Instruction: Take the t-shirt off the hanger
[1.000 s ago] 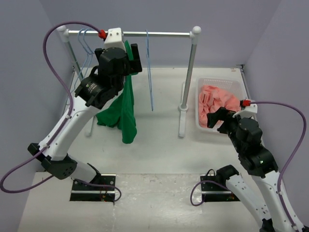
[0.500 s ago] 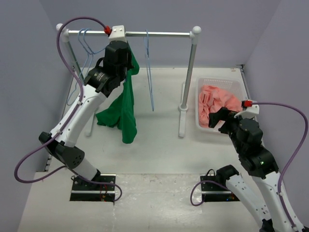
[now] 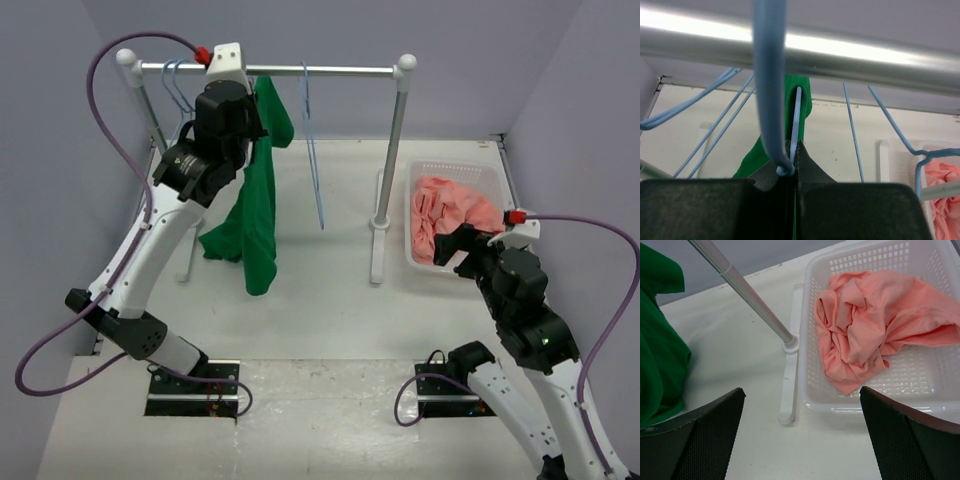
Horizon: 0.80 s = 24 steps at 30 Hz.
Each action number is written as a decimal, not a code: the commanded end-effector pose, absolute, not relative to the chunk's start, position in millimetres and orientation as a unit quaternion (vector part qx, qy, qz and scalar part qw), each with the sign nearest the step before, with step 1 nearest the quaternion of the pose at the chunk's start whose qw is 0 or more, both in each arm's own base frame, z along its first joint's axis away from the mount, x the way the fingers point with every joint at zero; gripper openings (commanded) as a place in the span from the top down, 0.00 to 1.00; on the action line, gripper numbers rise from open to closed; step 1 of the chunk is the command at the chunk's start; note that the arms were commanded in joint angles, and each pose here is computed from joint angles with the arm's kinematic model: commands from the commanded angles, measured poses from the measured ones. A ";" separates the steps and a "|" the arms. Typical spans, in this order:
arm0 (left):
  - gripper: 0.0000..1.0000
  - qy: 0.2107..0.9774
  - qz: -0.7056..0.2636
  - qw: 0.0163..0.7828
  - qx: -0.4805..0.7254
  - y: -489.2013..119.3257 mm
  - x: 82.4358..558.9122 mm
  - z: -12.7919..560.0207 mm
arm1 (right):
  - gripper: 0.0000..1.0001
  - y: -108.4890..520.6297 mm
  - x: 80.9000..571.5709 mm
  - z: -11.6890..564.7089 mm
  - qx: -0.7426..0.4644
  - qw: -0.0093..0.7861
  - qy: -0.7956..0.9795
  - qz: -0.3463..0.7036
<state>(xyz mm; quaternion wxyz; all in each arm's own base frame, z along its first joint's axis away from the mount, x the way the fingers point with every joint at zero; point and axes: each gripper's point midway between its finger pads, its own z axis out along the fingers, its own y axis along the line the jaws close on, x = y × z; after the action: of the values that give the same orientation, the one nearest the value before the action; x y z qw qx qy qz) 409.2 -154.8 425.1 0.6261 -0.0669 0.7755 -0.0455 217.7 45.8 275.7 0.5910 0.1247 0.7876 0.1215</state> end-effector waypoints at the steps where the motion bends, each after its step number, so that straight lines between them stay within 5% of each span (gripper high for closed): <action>1: 1.00 0.707 -0.093 0.696 -0.085 -139.9 383.3 507.3 | 0.01 52.1 212.9 275.5 0.110 0.588 0.789 0.139; 15: 1.00 0.710 -0.238 0.662 0.006 -138.7 257.3 490.1 | 0.01 102.9 216.5 267.5 -0.017 0.556 0.803 0.214; 24: 1.00 0.791 -0.294 0.521 0.132 -149.6 172.9 398.2 | 0.01 155.5 191.2 282.4 -0.156 0.542 0.769 0.302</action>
<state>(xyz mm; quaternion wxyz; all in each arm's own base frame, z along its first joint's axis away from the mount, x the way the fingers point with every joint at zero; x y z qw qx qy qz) 200.8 -125.3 442.9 0.6077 0.0557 0.7505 -0.2536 202.4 130.8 268.8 0.5387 -0.0813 0.7967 0.2617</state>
